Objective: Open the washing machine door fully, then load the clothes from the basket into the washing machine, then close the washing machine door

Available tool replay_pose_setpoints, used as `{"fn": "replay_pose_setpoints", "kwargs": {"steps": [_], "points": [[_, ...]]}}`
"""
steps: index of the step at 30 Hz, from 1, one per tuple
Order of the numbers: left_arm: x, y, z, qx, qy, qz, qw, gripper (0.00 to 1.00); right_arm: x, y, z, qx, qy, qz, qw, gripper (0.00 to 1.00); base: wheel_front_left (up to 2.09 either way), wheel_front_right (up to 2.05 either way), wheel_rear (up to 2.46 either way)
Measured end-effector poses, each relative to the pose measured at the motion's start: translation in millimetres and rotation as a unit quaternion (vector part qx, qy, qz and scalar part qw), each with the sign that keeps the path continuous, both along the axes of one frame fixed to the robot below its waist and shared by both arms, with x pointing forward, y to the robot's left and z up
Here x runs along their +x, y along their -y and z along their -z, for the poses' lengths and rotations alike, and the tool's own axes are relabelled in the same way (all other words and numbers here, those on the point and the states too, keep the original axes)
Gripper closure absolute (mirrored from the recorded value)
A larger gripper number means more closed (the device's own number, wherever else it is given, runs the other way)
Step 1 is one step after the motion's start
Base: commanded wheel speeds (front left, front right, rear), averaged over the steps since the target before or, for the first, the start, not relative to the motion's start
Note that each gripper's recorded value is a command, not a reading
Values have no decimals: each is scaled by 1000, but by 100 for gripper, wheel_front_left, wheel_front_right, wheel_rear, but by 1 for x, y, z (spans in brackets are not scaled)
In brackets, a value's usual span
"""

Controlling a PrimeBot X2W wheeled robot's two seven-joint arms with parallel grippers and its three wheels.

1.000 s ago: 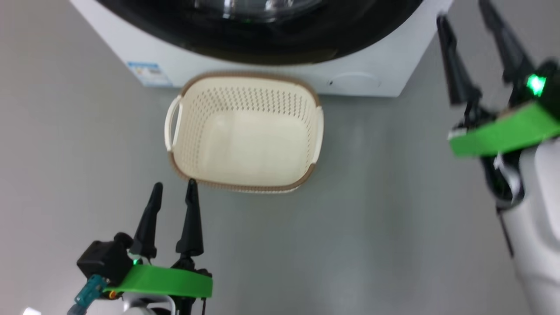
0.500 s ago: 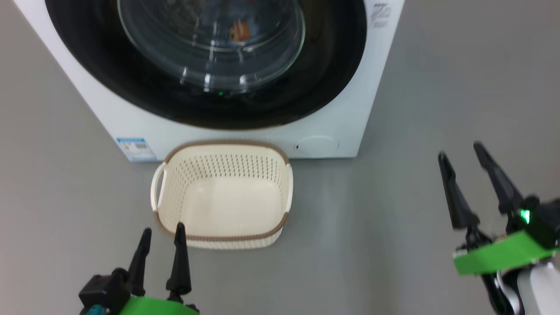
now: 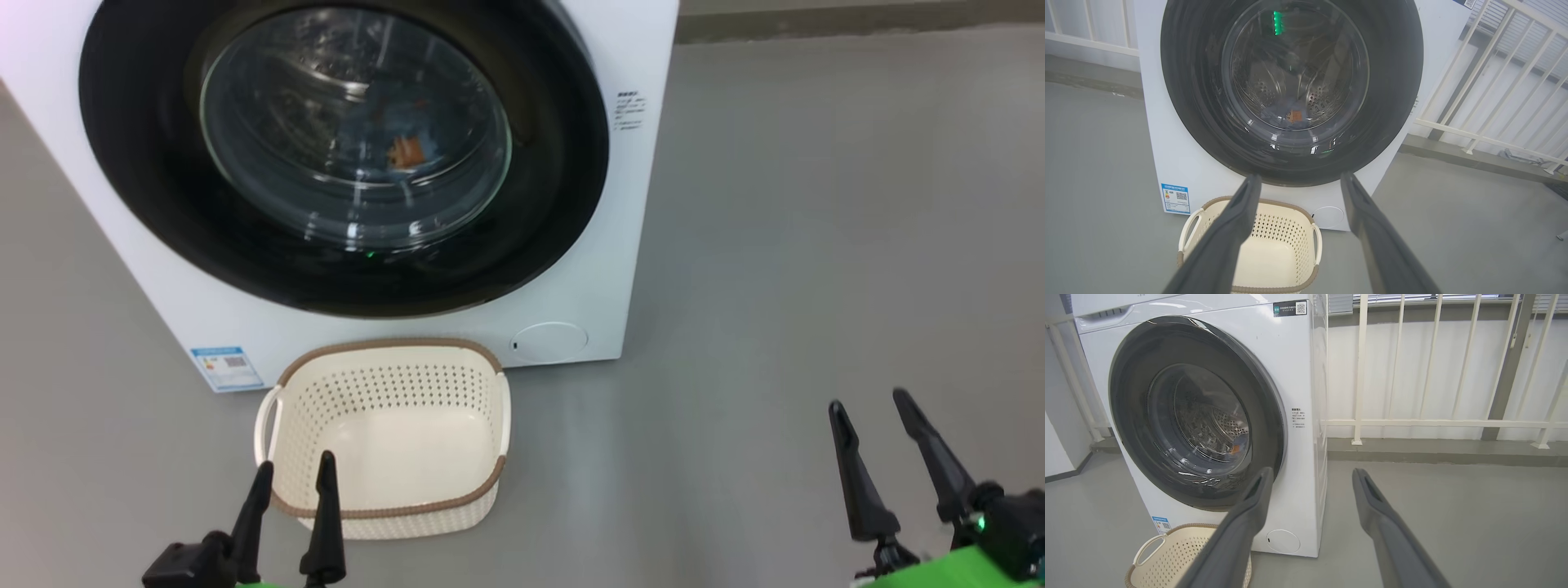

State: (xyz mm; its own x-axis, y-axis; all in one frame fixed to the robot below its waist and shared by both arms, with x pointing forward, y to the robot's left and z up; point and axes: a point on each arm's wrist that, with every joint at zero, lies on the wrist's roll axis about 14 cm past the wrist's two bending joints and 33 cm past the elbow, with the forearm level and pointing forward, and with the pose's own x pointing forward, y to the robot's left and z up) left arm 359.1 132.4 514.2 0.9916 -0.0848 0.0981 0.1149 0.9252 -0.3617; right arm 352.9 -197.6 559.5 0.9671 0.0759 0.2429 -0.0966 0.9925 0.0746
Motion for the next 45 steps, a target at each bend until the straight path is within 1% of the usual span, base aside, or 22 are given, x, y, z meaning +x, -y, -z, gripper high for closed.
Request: {"fn": "replay_pose_setpoints", "kwargs": {"steps": [3,5,10,17,36,42,43,45], "points": [[-2,2,2,4,-3,3,1000,0,-11,7,4,11,-5,18,1000,0,0,0,0],[-2,2,1,4,0,5,1000,0,-15,8,5,9,-6,23,1000,0,0,0,0],[-1,8,-3,8,7,15,1000,0,-23,12,4,-2,-3,34,999,0,0,0,0],[-4,6,2,12,0,17,1000,0,-29,19,5,5,-5,50,999,0,0,0,0],[-7,-9,3,12,-2,-7,1000,0,-20,6,8,1,-10,27,1000,0,0,0,0],[-9,-13,2,22,3,-10,1000,0,-18,1,8,1,-10,20,1000,0,0,0,0],[-10,-12,5,23,-2,-9,1000,100,-18,1,12,2,-15,20,1000,100,0,0,0],[-13,-10,15,22,-18,-7,1000,100,-19,1,23,6,-33,21,999,100,0,0,0]]}}
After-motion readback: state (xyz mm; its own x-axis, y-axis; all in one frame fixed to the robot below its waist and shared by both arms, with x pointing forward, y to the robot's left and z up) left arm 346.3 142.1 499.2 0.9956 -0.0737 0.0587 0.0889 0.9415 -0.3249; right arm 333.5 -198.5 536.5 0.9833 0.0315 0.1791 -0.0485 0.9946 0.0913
